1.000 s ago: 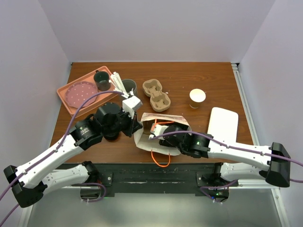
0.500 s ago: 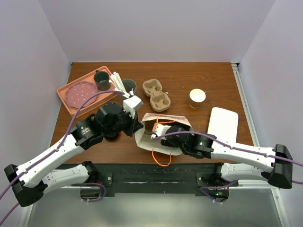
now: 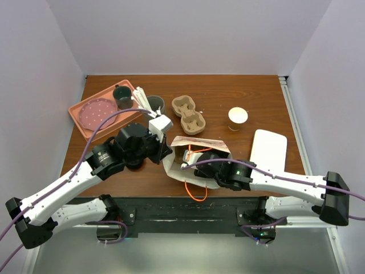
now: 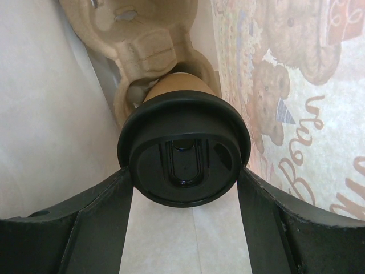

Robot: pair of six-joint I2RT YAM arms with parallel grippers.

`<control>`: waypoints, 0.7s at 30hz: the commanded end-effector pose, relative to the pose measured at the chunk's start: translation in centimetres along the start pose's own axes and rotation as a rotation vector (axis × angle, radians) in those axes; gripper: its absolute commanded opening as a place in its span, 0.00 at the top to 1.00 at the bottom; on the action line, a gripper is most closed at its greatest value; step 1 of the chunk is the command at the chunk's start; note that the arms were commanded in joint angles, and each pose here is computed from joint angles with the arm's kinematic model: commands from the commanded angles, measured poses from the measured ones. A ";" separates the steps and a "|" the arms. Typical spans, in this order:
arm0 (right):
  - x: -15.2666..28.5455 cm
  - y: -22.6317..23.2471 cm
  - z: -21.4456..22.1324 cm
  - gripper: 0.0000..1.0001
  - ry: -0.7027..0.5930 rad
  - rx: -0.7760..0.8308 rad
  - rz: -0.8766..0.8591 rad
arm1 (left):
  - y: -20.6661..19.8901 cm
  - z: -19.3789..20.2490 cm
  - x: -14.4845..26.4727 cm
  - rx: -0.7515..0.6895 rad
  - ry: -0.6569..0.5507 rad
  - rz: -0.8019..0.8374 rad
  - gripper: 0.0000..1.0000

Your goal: Pack the takeout coffee

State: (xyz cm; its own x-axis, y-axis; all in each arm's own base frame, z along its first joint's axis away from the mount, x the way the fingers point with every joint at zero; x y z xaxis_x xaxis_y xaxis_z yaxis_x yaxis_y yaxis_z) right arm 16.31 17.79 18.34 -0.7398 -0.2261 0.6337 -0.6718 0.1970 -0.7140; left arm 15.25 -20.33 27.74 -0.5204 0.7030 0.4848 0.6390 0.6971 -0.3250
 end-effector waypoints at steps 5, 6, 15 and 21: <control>-0.1 -0.1 -0.1 0.90 -0.023 -0.013 -0.009 | -0.1 -0.6 0.6 -0.023 -0.001 -0.011 1.00; -0.2 0.1 -0.2 0.89 -0.027 -0.014 -0.016 | -0.1 -0.7 0.6 -0.023 -0.003 -0.007 1.00; -2.0 1.1 -0.5 0.85 -0.019 -0.035 -0.090 | -0.6 -1.1 0.6 -0.007 -0.008 0.017 1.00; -3.0 0.8 -1.0 0.85 -0.006 -0.065 -0.075 | -1.1 -1.5 0.3 0.009 -0.010 0.041 1.00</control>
State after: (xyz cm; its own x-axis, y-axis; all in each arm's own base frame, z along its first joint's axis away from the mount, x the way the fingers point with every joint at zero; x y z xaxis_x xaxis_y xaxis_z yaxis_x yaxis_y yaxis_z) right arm 17.69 18.84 16.95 -0.7160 -0.2314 0.6586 -0.6980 0.2257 -0.6795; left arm 15.35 -20.55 27.76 -0.5129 0.6986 0.4990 0.6373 0.6993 -0.3239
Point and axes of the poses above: each gripper's point midway between its finger pads, its own x axis back along the fingers, its own y axis along the line the jaws close on, z = x × y, the point moved 6 cm from there along x, back along the fingers, and after that the axes turned 7 degrees about x, right-handed, at the moved point
